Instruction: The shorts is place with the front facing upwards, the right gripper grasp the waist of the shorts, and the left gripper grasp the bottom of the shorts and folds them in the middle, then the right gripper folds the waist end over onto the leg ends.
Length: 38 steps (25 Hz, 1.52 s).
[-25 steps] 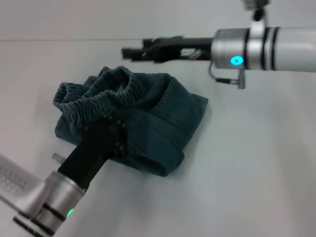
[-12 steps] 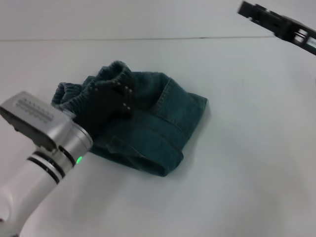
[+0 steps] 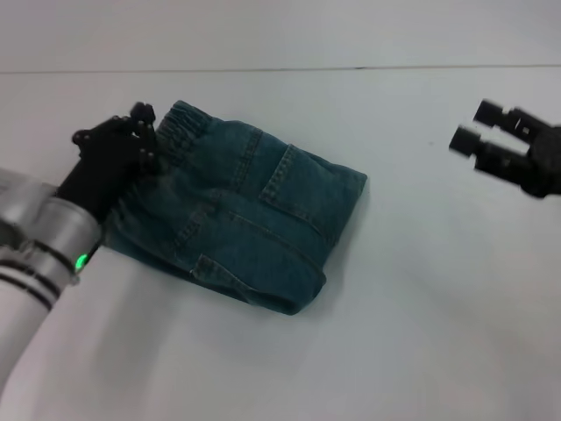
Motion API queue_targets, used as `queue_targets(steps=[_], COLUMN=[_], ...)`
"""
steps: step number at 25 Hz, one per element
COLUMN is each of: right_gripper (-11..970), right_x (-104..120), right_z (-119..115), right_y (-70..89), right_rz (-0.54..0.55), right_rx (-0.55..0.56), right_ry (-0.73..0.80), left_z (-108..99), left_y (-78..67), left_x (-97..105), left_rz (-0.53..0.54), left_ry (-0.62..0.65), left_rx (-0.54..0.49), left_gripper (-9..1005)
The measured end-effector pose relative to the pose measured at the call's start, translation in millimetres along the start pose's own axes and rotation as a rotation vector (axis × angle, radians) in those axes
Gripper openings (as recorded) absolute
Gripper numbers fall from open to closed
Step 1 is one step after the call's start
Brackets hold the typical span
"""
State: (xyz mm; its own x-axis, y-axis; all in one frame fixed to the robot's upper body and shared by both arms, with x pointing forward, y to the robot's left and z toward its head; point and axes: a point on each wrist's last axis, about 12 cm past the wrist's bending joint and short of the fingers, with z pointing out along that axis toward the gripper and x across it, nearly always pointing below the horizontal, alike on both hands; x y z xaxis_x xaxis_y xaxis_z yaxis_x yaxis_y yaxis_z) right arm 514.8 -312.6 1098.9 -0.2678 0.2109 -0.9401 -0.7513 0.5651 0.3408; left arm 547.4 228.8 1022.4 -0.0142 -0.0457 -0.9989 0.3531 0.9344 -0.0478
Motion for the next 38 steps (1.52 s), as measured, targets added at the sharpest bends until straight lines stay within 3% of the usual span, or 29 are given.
queue_targets(steps=[3, 6, 10, 14, 23, 26, 31, 38], right_gripper=[885, 884, 890, 899, 922, 938, 938, 938], right_x=[8.6, 12.3, 11.4, 9.2, 9.0, 9.4, 10.2, 9.5], right_z=[-2.3, -2.3, 3.5, 10.4, 15.9, 19.3, 23.2, 25.1], right_y=[2.9, 6.1, 12.4, 14.4, 12.5, 10.7, 9.9, 10.1], right_rz=[-0.016, -0.028, -0.064, -0.08, -0.073, -0.066, -0.062, -0.059], right_rx=[-0.008, -0.035, -0.112, -0.143, -0.136, -0.132, -0.136, -0.139], right_ry=[0.053, 0.094, 0.165, 0.207, 0.227, 0.254, 0.285, 0.284], left_z=[-24.0, -47.1, -59.8, -67.0, -72.0, -72.8, -73.0, -76.6], left_y=[5.3, 13.9, 25.3, 22.2, 24.0, 23.6, 23.5, 24.1], left_x=[-8.4, -20.5, -34.2, -40.4, -38.3, -36.6, -36.7, -35.8], left_rz=[-0.052, -0.122, -0.193, -0.209, -0.218, -0.219, -0.222, -0.216], left_ry=[-0.109, -0.137, 0.057, 0.181, 0.26, 0.278, 0.284, 0.301], left_rx=[0.094, 0.29, 0.537, 0.664, 0.685, 0.688, 0.692, 0.702], left_gripper=[79, 90, 227, 340, 540, 777, 939, 934])
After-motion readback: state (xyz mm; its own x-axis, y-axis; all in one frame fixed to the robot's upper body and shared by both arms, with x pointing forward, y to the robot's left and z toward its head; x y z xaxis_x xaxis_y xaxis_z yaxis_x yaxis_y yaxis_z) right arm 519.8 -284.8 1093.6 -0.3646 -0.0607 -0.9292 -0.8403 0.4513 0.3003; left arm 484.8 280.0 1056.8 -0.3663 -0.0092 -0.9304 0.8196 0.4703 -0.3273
